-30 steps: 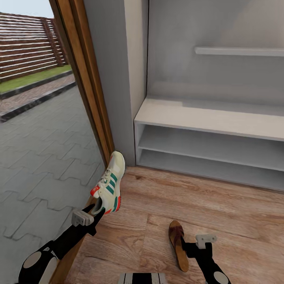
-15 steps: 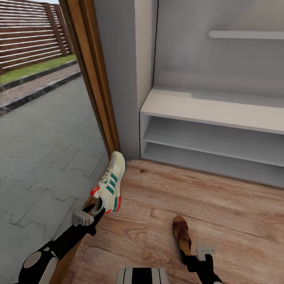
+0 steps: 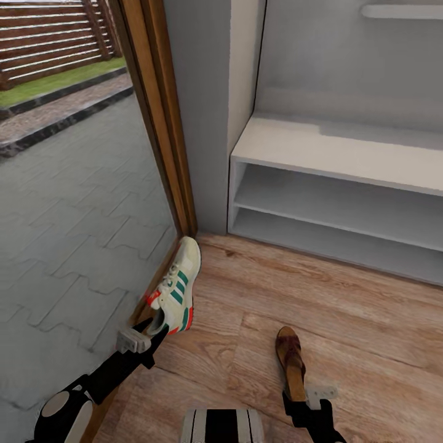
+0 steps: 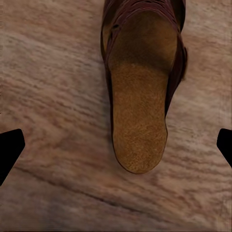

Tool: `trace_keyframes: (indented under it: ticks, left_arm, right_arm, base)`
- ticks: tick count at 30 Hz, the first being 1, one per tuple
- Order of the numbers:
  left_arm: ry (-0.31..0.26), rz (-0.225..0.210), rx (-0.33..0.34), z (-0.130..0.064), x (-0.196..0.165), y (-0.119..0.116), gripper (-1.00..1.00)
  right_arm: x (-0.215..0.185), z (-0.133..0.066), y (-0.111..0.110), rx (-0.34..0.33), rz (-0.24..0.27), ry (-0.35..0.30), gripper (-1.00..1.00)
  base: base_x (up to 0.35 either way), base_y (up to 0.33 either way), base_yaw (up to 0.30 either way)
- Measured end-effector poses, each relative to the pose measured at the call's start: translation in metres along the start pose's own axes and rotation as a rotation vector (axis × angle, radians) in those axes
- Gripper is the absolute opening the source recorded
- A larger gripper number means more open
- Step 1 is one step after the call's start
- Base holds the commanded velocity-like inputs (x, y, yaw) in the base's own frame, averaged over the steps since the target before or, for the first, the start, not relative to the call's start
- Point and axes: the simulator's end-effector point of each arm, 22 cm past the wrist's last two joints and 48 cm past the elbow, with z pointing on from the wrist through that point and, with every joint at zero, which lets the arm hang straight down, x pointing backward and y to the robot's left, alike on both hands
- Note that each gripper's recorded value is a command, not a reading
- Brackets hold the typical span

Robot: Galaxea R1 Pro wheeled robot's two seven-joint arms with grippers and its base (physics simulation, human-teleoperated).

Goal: Pick up the two gym shoes and the two sandals from the corridor floor and place them onto the hallstand (shoe rack) in the corridor, making sure they are on the rack and not on the floor. Arrange them so the two gym shoes are next to each other and the two sandals are next to each other.

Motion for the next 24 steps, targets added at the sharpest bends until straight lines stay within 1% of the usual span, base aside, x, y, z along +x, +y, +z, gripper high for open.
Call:
trace_keyframes:
  ticks: [2, 9, 12, 21, 22, 24]
  left_arm:
    - [0.009, -0.002, 0.023, 0.006, 0.004, -0.008, -1.0]
    - [0.022, -0.007, 0.04, 0.02, 0.011, -0.007, -1.0]
    - [0.013, -0.001, 0.047, 0.025, 0.006, -0.008, -1.0]
    - [0.015, 0.004, 0.08, 0.033, 0.006, -0.02, -1.0]
    - [0.016, 0.005, 0.082, 0.033, 0.006, -0.021, -1.0]
    - [0.016, 0.005, 0.085, 0.034, 0.006, -0.022, -1.0]
  right_arm:
    - [0.003, 0.001, 0.0, 0.0, 0.0, 0.004, 1.0]
    - [0.02, 0.006, 0.0, -0.001, 0.0, 0.038, 1.0]
    - [0.022, 0.006, 0.0, 0.0, 0.0, 0.042, 1.0]
    - [0.023, 0.006, -0.001, 0.003, 0.003, 0.044, 1.0]
    - [0.023, 0.006, -0.003, 0.007, 0.006, 0.045, 1.0]
    - [0.023, 0.006, -0.014, 0.029, 0.022, 0.045, 1.0]
  base:
    - [0.0, 0.0, 0.128]
    - [0.0, 0.0, 0.128]
    - [0.0, 0.0, 0.126]
    - [0.0, 0.0, 0.032]
    - [0.0, 0.0, 0.003]
    - [0.0, 0.0, 0.002]
